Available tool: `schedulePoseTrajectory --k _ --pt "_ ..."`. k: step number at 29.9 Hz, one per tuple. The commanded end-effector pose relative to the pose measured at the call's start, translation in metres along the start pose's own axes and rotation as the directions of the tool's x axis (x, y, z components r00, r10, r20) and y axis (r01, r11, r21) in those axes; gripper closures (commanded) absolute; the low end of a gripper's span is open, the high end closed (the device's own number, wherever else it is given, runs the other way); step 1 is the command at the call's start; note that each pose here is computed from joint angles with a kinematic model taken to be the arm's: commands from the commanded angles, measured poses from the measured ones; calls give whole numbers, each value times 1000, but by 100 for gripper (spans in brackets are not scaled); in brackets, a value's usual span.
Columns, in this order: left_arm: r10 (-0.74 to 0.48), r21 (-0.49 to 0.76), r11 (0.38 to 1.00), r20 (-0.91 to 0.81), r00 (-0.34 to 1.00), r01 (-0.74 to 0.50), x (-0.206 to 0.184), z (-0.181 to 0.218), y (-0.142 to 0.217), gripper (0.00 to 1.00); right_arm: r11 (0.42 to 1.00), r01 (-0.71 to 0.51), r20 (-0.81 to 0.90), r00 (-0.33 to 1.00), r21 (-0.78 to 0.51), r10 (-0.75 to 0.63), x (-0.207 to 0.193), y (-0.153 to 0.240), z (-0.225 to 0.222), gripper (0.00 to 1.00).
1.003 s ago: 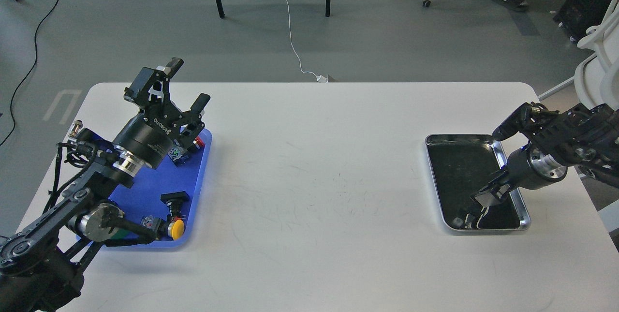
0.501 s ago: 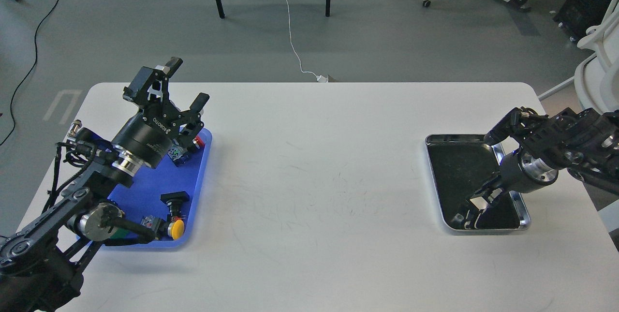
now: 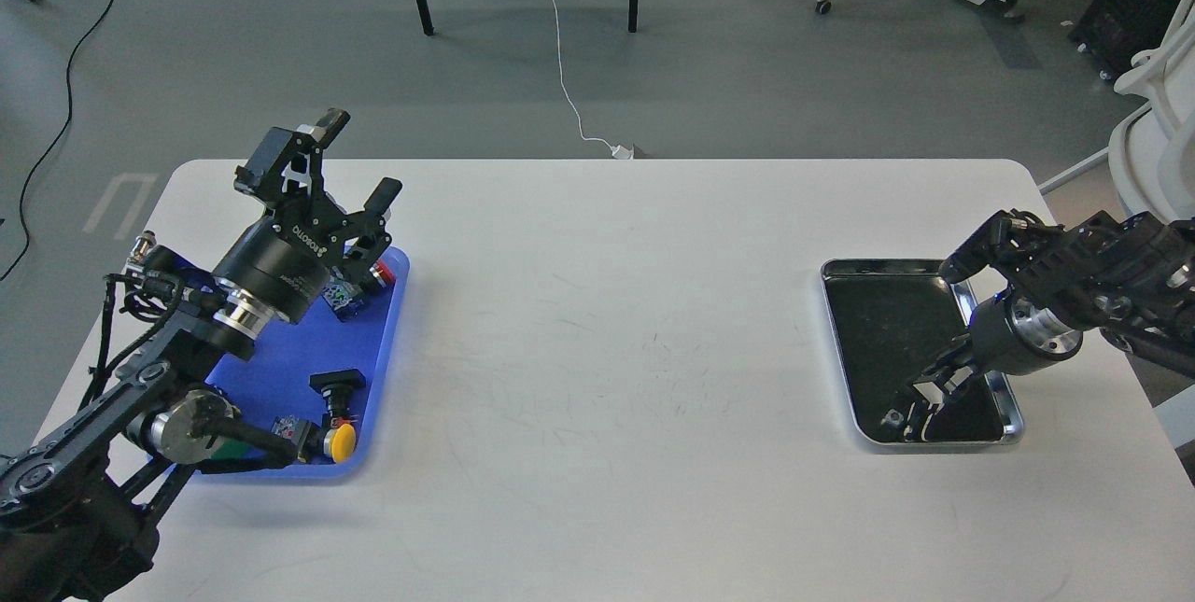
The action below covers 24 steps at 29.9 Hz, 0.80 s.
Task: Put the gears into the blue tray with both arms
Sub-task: 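Lower the right gripper and grasp another small black part on the mat, then carry the second black part to the table center and release it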
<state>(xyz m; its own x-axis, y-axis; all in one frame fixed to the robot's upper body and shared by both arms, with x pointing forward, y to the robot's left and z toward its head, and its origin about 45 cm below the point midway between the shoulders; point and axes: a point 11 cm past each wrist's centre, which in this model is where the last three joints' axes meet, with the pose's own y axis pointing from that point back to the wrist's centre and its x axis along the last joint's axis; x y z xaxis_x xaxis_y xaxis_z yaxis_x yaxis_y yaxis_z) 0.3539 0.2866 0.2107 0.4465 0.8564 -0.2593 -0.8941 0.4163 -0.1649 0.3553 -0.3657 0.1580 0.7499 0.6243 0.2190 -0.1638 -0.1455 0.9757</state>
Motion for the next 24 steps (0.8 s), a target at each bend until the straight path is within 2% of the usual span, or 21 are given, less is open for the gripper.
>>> schedulePoseTrajectory --k 1,3,6,16,24 --pt "3 -2 1000 3 1000 -3 1 1 0 2 1000 0 1 1000 1 0 0 0 0 54" --pt "3 -2 1000 3 1000 -3 1 1 0 2 1000 1 2 1000 0 -1 -1 0 0 55" --pt "4 -3 1000 4 1000 -4 2 2 0 2 1000 1 2 1000 0 -1 -1 0 0 66" --pt "9 -11 1000 7 1000 -8 4 6 0 2 1000 1 6 1000 -6 -1 -1 0 3 79" --pt "7 -12 1000 7 1000 -7 4 6 0 2 1000 -10 13 1000 -6 10 0 4 4 82"
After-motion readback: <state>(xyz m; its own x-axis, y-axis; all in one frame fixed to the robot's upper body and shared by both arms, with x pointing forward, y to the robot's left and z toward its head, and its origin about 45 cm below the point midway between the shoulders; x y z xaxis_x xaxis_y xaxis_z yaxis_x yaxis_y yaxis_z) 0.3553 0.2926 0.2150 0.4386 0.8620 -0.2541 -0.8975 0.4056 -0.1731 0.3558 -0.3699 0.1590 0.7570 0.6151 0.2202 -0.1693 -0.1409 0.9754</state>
